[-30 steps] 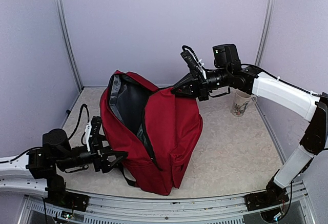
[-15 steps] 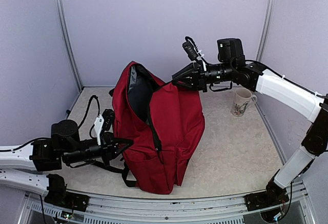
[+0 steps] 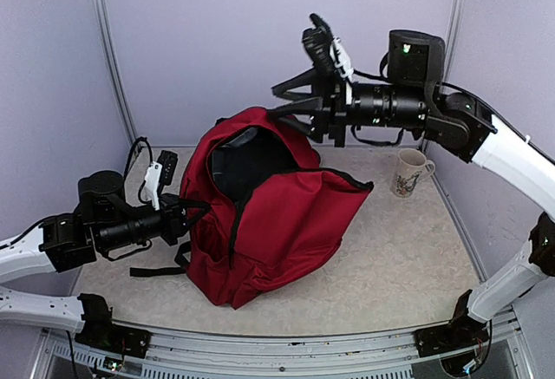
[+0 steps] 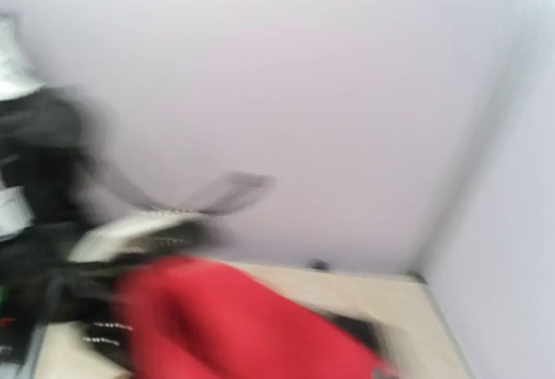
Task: Pack the student bag
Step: Pick up the largest pocket of the bag from the student bag.
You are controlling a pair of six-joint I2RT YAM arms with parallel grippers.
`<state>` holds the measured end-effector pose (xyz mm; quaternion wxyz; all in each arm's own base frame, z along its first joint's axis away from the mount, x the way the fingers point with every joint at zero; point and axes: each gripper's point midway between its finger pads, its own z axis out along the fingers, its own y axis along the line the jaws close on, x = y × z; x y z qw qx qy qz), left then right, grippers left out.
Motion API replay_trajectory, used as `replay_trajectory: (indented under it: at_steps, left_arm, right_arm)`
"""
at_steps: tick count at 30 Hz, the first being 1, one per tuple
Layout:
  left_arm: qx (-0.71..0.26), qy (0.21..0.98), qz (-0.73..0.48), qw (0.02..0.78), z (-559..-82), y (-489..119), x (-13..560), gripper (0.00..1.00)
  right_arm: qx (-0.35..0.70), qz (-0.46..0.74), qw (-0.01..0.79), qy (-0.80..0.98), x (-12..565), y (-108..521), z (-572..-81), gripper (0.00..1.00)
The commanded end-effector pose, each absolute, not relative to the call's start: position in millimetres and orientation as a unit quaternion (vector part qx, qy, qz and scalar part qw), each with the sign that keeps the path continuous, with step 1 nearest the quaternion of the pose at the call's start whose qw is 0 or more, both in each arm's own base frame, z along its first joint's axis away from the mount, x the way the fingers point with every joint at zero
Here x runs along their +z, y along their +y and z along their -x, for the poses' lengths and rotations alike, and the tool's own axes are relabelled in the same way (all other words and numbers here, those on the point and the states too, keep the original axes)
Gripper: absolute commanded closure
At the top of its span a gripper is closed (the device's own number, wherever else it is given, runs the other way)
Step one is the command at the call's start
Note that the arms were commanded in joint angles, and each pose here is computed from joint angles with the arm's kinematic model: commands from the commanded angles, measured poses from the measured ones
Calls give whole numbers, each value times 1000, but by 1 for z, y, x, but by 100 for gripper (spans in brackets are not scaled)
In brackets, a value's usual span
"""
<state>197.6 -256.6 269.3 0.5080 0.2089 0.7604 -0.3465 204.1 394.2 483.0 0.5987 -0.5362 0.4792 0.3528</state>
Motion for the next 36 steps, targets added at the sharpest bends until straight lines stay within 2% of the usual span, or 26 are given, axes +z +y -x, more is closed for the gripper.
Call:
replay_trajectory:
  at_steps: [1, 4, 7, 11, 18, 21, 25, 28, 32, 36]
  left_arm:
    - [-415, 692, -140, 574, -201, -247, 355, 100]
    - [-405, 694, -131, 581, -204, -242, 358, 100]
    - [-402, 696, -125, 582, -204, -239, 360, 100]
    - [-402, 699, -114, 581, -205, -235, 361, 100]
    - [-396, 697, -105, 589, -205, -228, 366, 100]
    - [-394, 696, -103, 591, -205, -226, 368, 100]
    - [-401, 695, -106, 588, -202, -228, 370, 100]
    - [-412, 691, -106, 585, -199, -230, 373, 100]
    - [-426, 677, -117, 588, -188, -231, 389, 100]
    - [-412, 681, -111, 595, -181, -228, 401, 100]
  right_arm:
    - [310, 642, 564, 417, 433, 442, -119, 53]
    - [374, 693, 513, 342, 400, 448, -55, 52]
    - [434, 698, 477, 311, 386, 446, -22, 54]
    - [371, 706, 495, 344, 348, 463, -15, 61]
    - [247, 706, 517, 417, 278, 486, -38, 75]
    - [232, 688, 538, 428, 275, 483, -47, 74]
    - [146, 652, 586, 459, 270, 476, -83, 73]
    - [104, 629, 588, 498, 263, 471, -113, 75]
    - [122, 597, 582, 538, 259, 458, -151, 76]
    - [130, 593, 602, 519, 267, 461, -164, 75]
